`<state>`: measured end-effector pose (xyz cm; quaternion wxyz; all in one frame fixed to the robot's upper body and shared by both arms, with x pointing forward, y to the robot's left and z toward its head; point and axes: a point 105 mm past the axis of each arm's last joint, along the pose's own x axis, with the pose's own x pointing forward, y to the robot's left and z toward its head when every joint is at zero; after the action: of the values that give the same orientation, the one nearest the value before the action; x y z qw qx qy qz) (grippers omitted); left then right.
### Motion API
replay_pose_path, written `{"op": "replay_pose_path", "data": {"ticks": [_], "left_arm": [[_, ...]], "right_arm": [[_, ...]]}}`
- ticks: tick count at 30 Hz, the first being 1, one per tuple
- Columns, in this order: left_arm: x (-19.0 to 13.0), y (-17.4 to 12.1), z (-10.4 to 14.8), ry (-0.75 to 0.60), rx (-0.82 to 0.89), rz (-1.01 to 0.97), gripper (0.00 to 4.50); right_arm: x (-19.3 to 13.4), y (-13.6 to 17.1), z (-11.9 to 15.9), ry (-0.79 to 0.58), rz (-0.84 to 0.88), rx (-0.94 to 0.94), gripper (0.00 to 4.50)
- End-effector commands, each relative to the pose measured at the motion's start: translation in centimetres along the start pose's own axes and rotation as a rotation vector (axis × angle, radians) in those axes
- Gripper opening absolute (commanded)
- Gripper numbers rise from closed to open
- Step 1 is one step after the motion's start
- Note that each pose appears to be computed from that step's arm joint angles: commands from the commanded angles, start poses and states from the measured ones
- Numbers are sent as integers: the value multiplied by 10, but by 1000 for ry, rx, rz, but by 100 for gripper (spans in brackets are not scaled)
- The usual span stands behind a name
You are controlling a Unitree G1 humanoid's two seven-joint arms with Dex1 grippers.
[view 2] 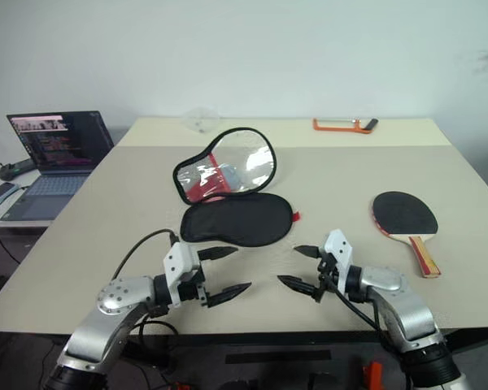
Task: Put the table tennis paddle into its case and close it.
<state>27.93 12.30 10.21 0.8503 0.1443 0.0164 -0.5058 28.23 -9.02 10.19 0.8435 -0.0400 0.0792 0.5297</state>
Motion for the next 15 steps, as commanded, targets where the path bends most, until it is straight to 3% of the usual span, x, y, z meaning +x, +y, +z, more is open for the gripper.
{"op": "replay_pose_path", "data": {"ticks": [1,7,15], "left_arm": [[-1,11,10,-30,32,26,450],[-12,42,25,-64,30,111,450],[-54,86,17,82,135,126,450]], "right_arm": [[-6,4,17,-32,3,-41,447],[-7,6,24,-41,-19,-58,447],[-9,17,55,-76,15,-135,447]]}}
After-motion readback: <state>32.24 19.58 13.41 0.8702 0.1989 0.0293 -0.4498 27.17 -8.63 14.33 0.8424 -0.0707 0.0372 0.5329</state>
